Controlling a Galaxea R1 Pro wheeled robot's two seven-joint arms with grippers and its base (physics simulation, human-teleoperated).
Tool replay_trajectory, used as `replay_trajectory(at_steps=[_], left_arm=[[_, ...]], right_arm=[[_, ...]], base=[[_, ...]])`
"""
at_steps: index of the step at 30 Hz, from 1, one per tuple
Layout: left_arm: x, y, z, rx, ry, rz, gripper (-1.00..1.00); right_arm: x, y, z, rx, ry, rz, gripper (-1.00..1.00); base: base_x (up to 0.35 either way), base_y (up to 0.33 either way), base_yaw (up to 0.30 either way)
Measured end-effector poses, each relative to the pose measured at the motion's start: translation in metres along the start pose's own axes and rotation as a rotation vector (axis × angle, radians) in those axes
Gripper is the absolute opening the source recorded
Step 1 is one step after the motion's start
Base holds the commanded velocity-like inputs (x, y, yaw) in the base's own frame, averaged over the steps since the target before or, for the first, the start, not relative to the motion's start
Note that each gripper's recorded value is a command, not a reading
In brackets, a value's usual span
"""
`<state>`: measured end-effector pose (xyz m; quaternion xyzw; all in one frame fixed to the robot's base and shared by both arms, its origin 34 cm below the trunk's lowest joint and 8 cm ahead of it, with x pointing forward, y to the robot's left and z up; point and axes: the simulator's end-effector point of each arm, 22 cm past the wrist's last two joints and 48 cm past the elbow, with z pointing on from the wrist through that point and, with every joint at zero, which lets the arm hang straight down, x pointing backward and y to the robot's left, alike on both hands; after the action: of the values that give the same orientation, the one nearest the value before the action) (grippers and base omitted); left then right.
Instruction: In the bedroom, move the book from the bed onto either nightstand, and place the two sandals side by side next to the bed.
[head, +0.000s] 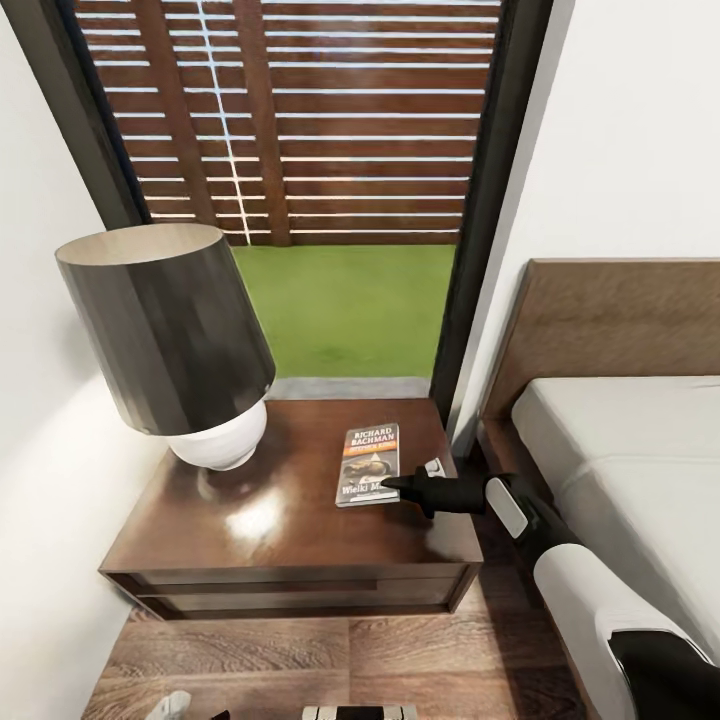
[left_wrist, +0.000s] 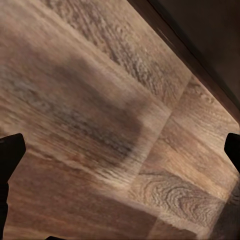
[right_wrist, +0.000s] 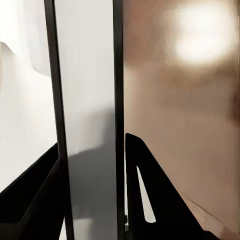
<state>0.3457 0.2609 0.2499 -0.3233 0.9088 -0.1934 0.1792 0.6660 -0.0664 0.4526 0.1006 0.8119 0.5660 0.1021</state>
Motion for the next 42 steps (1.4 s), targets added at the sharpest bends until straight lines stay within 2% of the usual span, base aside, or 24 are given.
replay_trajectory(at_steps=[5,6,18,28,32,34,37,38,42], left_arm=[[0.0,0.0,0.0,0.001,0.0,0.0,1.0],[0.0,0.0,0.0,0.001,0.0,0.0,1.0],[0.006,-0.001,0.0,0.001,0.026,0.0,1.0],[0.014,0.014,0.002,-0.033,0.04,-0.001,1.0],[0.019,0.024,0.002,-0.052,0.05,-0.007,1.0],[0.02,0.025,0.002,-0.055,0.051,-0.007,1.0],[0.02,0.026,0.003,-0.058,0.052,-0.008,1.0],[0.021,0.027,0.003,-0.059,0.053,-0.009,1.0],[0.022,0.027,0.003,-0.059,0.054,-0.012,1.0]], right_arm=[[0.0,0.0,0.0,-0.002,-0.001,0.002,-1.0],[0.0,0.0,0.0,-0.002,-0.001,0.001,1.0],[-0.001,0.0,-0.001,0.0,-0.004,-0.002,1.0],[-0.002,0.0,-0.001,0.0,-0.007,-0.006,1.0],[-0.007,0.005,-0.002,0.0,-0.018,-0.032,1.0],[-0.011,0.011,-0.004,-0.004,-0.028,-0.059,1.0],[-0.024,0.026,-0.014,-0.007,-0.059,-0.132,1.0],[-0.038,0.031,-0.036,0.031,-0.114,-0.223,1.0],[-0.052,0.037,-0.066,0.116,-0.207,-0.359,1.0]], base=[[0.0,0.0,0.0],[0.0,0.0,0.0],[0.0,0.0,0.0],[-0.04,0.0,0.0],[-0.262,0.0,0.0],[-0.301,0.0,0.0],[-0.298,0.0,0.0],[-0.212,0.0,0.0],[-0.125,0.0,0.0]])
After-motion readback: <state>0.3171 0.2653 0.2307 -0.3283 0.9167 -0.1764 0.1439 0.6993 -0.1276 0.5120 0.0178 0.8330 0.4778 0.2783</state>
